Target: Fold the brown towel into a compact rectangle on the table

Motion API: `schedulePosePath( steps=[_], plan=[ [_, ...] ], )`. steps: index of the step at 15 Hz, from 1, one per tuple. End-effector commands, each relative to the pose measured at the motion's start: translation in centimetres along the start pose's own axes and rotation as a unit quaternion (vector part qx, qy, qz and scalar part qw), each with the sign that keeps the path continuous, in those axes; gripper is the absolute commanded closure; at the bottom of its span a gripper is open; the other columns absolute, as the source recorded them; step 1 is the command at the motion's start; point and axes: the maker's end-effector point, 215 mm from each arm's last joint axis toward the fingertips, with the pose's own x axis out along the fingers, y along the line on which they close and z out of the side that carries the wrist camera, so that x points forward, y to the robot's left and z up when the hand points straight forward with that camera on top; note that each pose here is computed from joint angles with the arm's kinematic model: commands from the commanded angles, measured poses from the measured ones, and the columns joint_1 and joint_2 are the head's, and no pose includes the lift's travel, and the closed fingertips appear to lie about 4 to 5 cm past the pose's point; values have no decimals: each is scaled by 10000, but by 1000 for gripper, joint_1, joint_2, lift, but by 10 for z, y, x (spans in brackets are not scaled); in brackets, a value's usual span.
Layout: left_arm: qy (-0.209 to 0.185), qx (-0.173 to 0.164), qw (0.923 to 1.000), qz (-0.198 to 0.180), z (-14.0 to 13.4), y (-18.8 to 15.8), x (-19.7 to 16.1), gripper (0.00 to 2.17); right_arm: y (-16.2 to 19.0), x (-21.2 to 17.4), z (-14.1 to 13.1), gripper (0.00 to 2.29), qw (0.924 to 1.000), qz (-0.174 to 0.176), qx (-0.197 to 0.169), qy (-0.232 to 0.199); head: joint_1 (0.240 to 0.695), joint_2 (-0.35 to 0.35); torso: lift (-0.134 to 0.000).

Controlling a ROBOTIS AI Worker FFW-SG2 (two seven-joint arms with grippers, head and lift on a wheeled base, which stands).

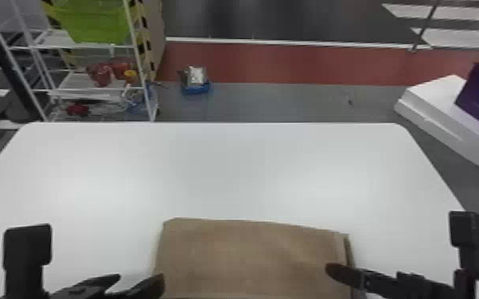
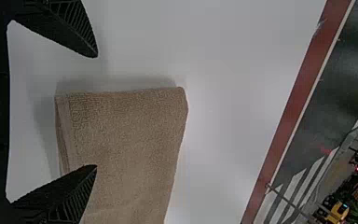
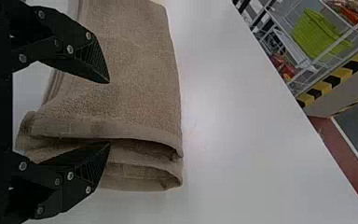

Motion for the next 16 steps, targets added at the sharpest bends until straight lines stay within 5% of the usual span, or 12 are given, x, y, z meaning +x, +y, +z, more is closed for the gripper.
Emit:
schedulePosePath(
  steps=[1,8,16],
  plan=[
    [4,-14,10000,-18,0,-1,2,33,8,0,2,488,9999,109,-27,-15,695,-41,-123],
    [10,-8,10000,-47,0,-4,2,33,-19,15,-12,491,9995,-79,251,177,695,-43,-123],
    [27,-19,10000,-66,-3,-4,0,33,-36,13,4,498,9995,-159,242,-83,695,-76,-123]
  ],
)
